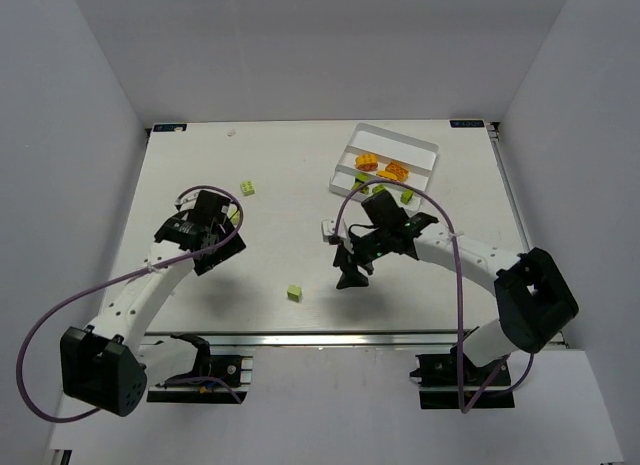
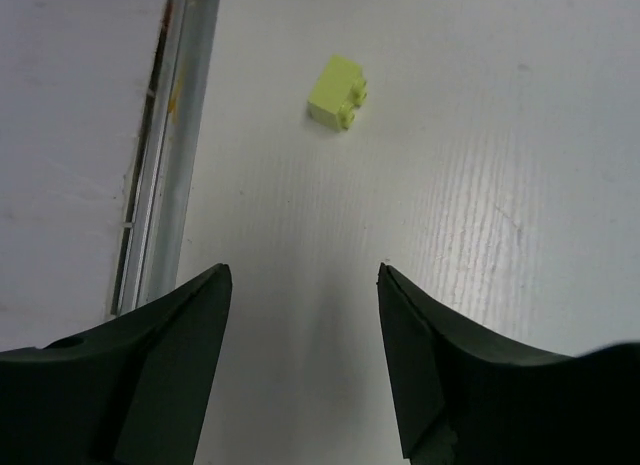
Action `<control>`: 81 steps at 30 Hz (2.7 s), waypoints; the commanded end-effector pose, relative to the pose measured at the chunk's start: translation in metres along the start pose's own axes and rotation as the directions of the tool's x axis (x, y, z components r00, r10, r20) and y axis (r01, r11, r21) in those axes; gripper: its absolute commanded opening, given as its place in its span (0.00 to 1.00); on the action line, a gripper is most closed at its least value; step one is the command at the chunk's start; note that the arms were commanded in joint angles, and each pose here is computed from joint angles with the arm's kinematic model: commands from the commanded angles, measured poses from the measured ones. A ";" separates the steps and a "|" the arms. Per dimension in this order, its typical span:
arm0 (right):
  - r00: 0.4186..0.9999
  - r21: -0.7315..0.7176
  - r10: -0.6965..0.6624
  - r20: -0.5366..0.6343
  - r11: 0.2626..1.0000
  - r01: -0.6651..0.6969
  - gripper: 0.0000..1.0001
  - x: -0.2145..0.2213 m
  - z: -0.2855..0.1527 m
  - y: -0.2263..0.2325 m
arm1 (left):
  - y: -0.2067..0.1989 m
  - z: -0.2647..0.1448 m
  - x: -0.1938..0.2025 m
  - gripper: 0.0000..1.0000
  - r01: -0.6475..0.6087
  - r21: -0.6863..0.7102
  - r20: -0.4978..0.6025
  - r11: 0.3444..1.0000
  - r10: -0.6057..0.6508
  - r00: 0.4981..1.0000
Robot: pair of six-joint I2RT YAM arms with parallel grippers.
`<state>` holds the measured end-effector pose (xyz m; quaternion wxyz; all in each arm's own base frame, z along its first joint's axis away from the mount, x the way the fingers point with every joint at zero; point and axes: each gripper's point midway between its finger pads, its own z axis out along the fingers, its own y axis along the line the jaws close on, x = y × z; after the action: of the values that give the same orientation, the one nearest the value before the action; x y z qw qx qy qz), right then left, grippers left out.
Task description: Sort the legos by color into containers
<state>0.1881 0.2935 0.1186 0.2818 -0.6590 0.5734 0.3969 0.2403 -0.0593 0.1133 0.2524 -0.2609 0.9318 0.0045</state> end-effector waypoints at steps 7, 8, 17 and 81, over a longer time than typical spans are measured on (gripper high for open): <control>0.992 0.230 0.104 -0.075 0.970 -0.084 0.69 -0.011 0.057 -0.027 | 0.020 -0.042 -0.006 0.83 0.097 0.033 0.067 0.995 -0.099 0.993; 0.991 0.220 0.094 -0.094 0.973 -0.071 0.70 -0.013 0.067 -0.020 | 0.022 -0.042 -0.004 0.84 0.103 0.033 0.067 0.994 -0.105 0.992; 0.965 0.256 0.170 -0.198 0.960 -0.116 0.72 0.000 0.113 -0.017 | 0.041 -0.054 0.011 0.85 0.182 0.049 0.081 0.982 -0.186 0.979; 0.805 0.874 0.475 0.356 0.136 -0.467 0.67 0.098 -0.298 -0.366 | 0.001 0.030 -0.047 0.94 0.009 -0.096 0.050 0.995 -0.005 0.999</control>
<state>0.6066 0.0522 0.0912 0.4096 -0.1528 0.8992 0.0144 0.2567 -0.0405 0.0934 0.2255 -0.2867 0.9296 0.0520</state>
